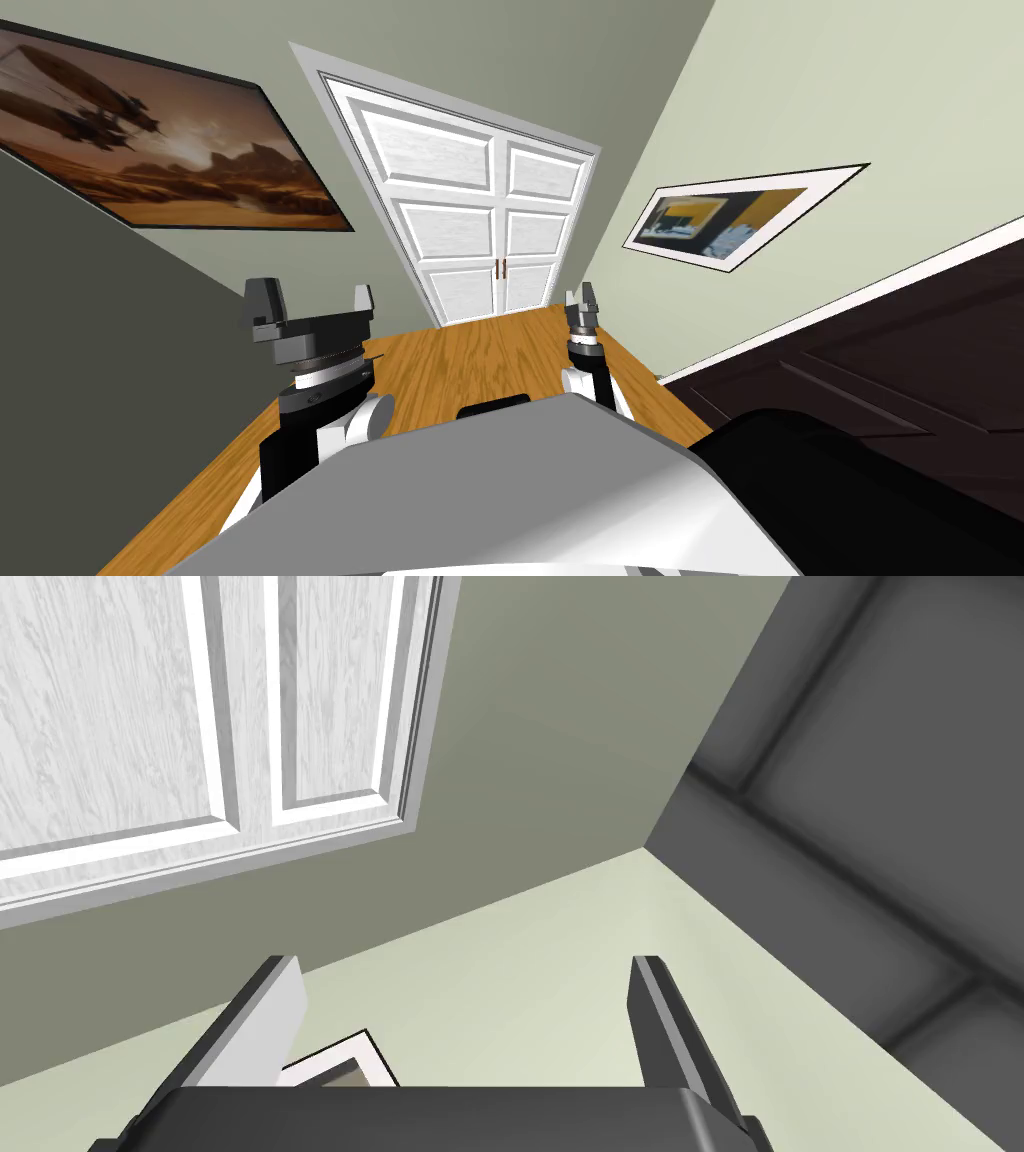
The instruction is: Pull the door open
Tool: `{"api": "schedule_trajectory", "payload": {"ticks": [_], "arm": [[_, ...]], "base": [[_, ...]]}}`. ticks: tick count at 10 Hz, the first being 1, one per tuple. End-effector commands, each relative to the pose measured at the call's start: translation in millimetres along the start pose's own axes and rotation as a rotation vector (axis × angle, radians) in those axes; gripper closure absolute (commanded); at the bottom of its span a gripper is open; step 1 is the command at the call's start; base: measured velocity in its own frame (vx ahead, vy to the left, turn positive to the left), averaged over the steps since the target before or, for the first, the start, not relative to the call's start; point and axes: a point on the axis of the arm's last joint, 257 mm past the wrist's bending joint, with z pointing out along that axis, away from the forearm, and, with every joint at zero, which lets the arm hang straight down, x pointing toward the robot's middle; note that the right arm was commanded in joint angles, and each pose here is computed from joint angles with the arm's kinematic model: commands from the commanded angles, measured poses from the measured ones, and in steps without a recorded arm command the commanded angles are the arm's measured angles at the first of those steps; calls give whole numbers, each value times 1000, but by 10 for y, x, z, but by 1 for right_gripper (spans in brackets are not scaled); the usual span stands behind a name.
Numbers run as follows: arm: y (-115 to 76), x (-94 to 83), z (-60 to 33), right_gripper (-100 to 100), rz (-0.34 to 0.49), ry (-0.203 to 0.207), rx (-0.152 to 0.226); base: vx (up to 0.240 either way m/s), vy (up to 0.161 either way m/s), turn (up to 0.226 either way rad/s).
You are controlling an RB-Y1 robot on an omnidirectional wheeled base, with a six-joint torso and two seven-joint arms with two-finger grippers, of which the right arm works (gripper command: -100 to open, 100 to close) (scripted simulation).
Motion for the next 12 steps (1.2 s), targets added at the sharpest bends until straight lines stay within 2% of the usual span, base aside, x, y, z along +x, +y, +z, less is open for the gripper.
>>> {"api": "schedule_trajectory", "payload": {"ticks": [1, 6, 9, 12], "arm": [[-113, -3, -55, -100, 56, 3, 19], [-386, -33, -205, -100, 193, -6, 66], [-596, -73, -336, -100, 298, -25, 103], [-736, -107, -432, -100, 368, -44, 128]], "base": [[161, -82, 191], [123, -8, 123], [124, -31, 142], [107, -27, 106]]}}
